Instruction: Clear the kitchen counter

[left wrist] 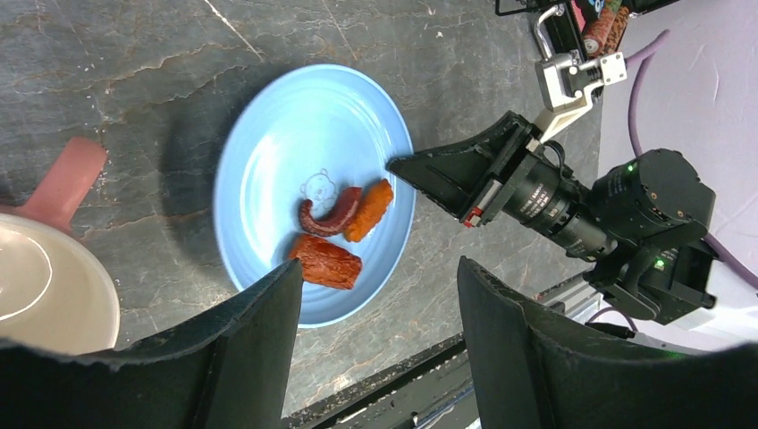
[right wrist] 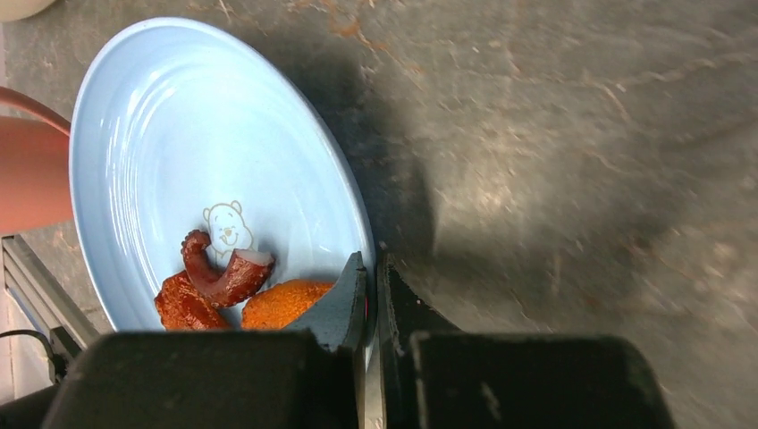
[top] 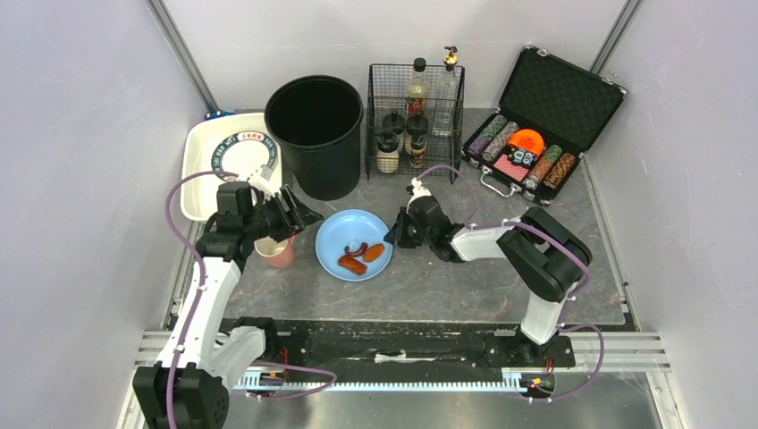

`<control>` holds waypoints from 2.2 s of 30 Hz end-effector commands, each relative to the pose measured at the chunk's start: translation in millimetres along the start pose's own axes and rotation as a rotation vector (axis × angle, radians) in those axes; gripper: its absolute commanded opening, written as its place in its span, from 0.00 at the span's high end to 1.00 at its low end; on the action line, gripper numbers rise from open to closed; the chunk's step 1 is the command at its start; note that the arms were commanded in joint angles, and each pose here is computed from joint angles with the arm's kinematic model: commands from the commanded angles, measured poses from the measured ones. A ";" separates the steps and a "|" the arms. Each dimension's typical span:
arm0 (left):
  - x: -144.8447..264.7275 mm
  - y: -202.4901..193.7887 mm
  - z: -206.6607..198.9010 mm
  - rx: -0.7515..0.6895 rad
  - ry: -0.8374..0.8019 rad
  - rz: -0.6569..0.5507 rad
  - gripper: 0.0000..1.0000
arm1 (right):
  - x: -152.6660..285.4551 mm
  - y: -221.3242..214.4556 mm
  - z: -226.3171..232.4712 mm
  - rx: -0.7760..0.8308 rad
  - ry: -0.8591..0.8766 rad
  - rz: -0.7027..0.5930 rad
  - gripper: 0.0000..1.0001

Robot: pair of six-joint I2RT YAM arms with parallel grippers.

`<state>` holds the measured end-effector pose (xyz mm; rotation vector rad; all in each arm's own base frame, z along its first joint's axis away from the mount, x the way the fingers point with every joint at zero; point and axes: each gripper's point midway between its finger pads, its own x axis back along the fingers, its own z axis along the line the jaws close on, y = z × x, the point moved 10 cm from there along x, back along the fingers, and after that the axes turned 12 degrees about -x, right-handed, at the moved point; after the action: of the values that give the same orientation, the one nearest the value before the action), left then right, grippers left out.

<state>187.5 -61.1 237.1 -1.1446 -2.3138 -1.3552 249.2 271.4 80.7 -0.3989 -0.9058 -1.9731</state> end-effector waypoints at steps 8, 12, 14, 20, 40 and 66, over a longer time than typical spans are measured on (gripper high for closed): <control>-2.6 -1.9 -9.5 -0.074 -0.040 0.008 0.31 | 54.8 5.2 -0.2 0.016 0.128 -0.053 1.00; -7.8 -12.6 -8.2 -0.043 -0.052 0.054 0.30 | 73.9 7.0 -0.5 0.044 0.143 -0.070 1.00; -10.0 -20.4 -7.1 -0.029 -0.065 0.078 0.29 | 83.2 5.9 -2.1 0.062 0.138 -0.081 1.00; -8.9 -32.7 -12.8 -0.011 -0.112 0.082 0.29 | 101.5 4.9 -4.0 0.090 0.136 -0.104 1.00; -26.2 -66.4 -33.3 -0.054 -0.177 0.158 0.32 | 125.5 5.7 3.0 0.115 0.185 -0.122 1.00; -64.2 -79.1 -54.1 -0.029 -0.281 0.218 0.88 | 138.6 11.1 -7.8 0.125 0.186 -0.145 1.00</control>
<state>155.7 -146.8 171.2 -1.5852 -2.1425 -1.2676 183.1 175.5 147.7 -0.1856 -0.9908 -2.0248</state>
